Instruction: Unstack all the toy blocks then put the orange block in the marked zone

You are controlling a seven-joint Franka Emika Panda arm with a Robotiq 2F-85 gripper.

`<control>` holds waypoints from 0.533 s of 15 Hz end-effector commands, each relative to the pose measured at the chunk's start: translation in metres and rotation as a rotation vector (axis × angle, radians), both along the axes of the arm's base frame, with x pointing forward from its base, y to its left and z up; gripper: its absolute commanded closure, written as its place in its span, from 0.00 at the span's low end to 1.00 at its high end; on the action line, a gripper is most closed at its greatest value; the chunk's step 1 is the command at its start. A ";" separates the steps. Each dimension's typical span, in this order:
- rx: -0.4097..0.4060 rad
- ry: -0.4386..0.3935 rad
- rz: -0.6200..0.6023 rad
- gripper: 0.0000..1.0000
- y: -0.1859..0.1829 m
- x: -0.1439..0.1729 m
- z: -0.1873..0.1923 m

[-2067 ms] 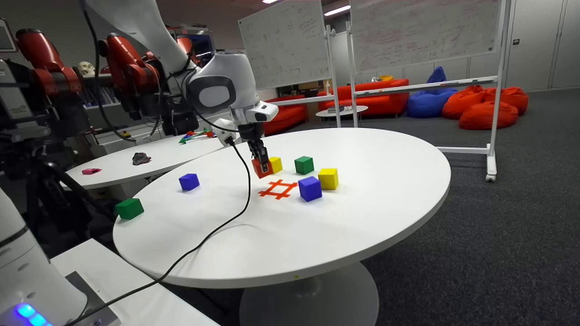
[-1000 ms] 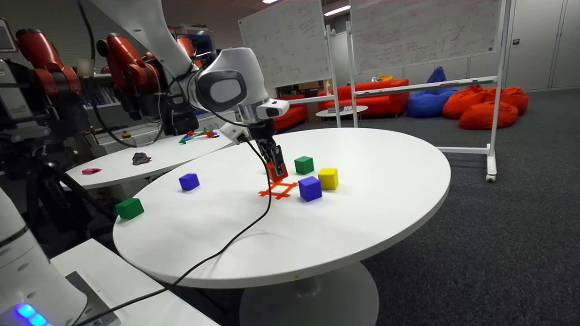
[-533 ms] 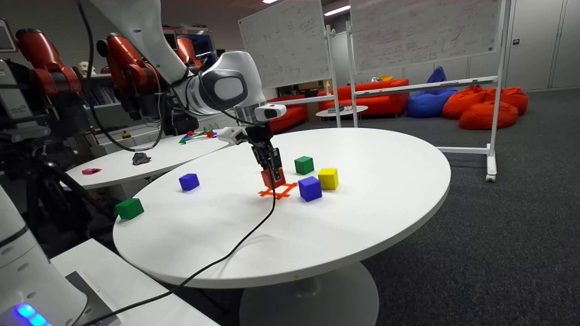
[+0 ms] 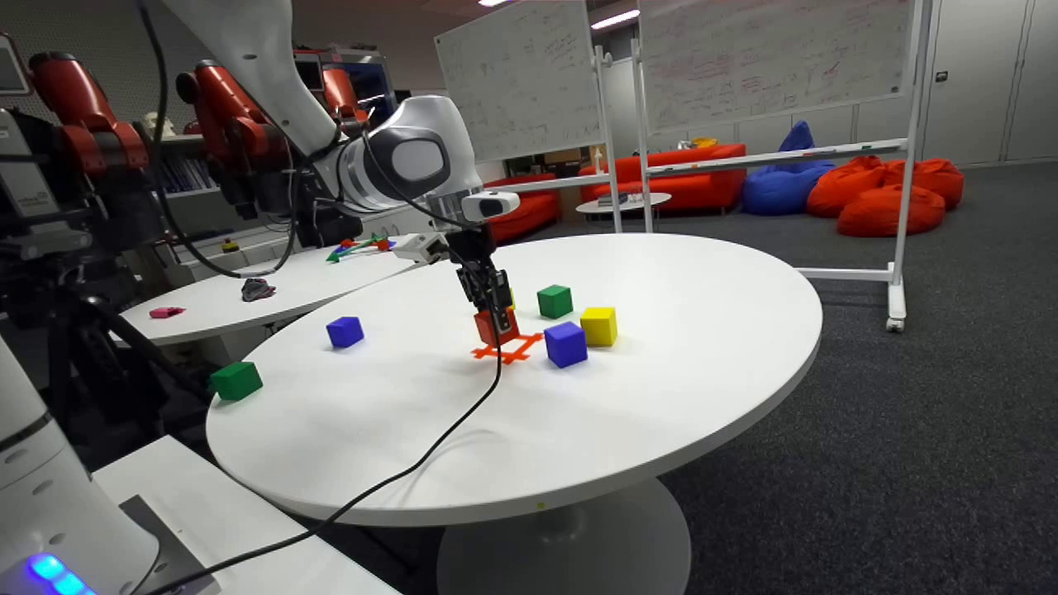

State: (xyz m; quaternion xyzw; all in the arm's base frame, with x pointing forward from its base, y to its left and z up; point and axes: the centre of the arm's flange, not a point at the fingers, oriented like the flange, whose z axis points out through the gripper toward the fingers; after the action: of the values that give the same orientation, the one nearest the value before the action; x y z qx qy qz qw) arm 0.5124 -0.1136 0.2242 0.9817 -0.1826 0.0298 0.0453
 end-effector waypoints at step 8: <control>-0.115 0.132 0.343 0.69 0.043 0.010 -0.004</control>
State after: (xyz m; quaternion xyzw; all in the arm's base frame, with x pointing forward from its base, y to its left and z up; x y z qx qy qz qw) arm 0.5150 -0.0839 0.2199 0.9949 -0.0625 0.0020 0.0793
